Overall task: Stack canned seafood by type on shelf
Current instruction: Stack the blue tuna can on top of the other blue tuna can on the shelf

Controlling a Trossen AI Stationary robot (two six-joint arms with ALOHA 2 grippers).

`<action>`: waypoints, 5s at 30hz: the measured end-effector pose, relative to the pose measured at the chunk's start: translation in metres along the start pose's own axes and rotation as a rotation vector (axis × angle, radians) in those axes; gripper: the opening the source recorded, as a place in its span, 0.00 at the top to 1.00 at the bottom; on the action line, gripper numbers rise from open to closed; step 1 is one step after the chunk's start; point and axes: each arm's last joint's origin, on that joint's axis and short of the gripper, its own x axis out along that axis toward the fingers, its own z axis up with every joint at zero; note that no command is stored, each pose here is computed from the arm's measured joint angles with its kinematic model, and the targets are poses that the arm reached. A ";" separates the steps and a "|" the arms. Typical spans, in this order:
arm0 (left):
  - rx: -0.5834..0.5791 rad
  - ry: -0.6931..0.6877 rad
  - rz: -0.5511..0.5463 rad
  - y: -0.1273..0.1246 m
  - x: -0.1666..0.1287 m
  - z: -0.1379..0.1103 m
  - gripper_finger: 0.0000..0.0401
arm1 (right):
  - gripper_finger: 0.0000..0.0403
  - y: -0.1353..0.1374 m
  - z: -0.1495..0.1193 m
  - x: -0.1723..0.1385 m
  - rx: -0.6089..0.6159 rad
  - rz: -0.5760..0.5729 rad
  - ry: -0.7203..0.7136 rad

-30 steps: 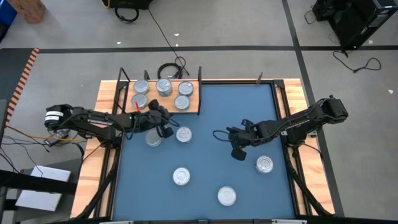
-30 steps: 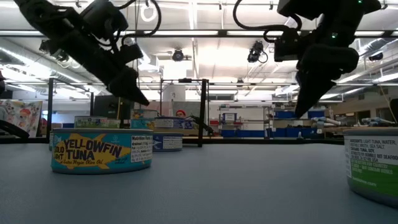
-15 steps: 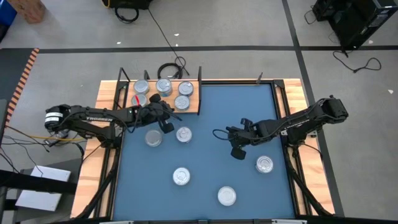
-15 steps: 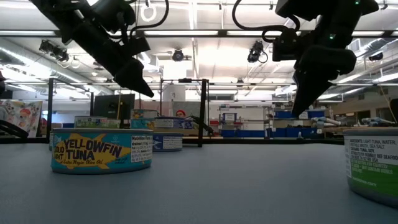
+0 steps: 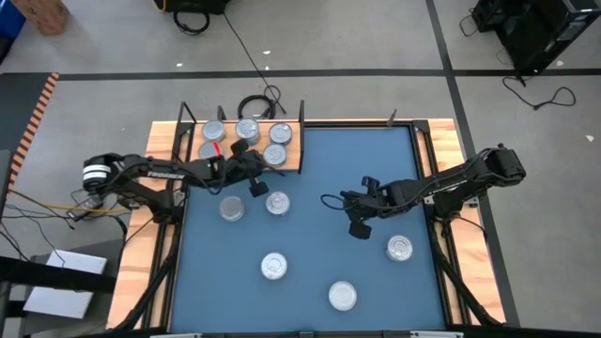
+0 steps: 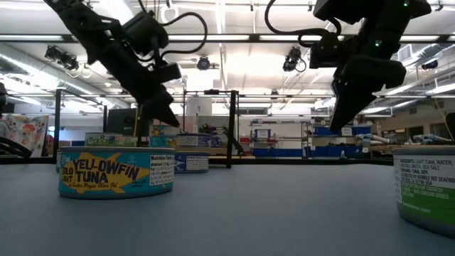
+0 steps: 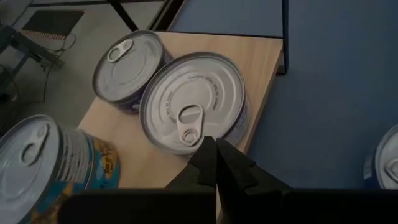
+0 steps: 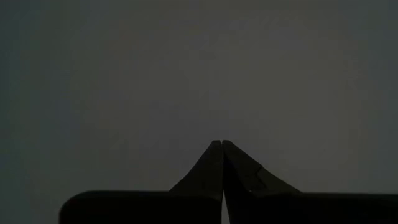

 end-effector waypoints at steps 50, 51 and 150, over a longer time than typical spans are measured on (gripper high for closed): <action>0.097 -0.348 -0.380 -0.088 -0.031 -0.005 1.00 | 0.95 0.031 -0.017 0.010 0.193 0.104 -0.192; 0.103 -0.352 -0.398 -0.090 -0.033 -0.006 1.00 | 0.95 0.034 -0.020 0.009 0.199 0.114 -0.169; 0.252 -0.338 -0.569 -0.114 -0.049 -0.016 1.00 | 0.86 0.033 0.022 0.003 -0.036 0.200 -0.022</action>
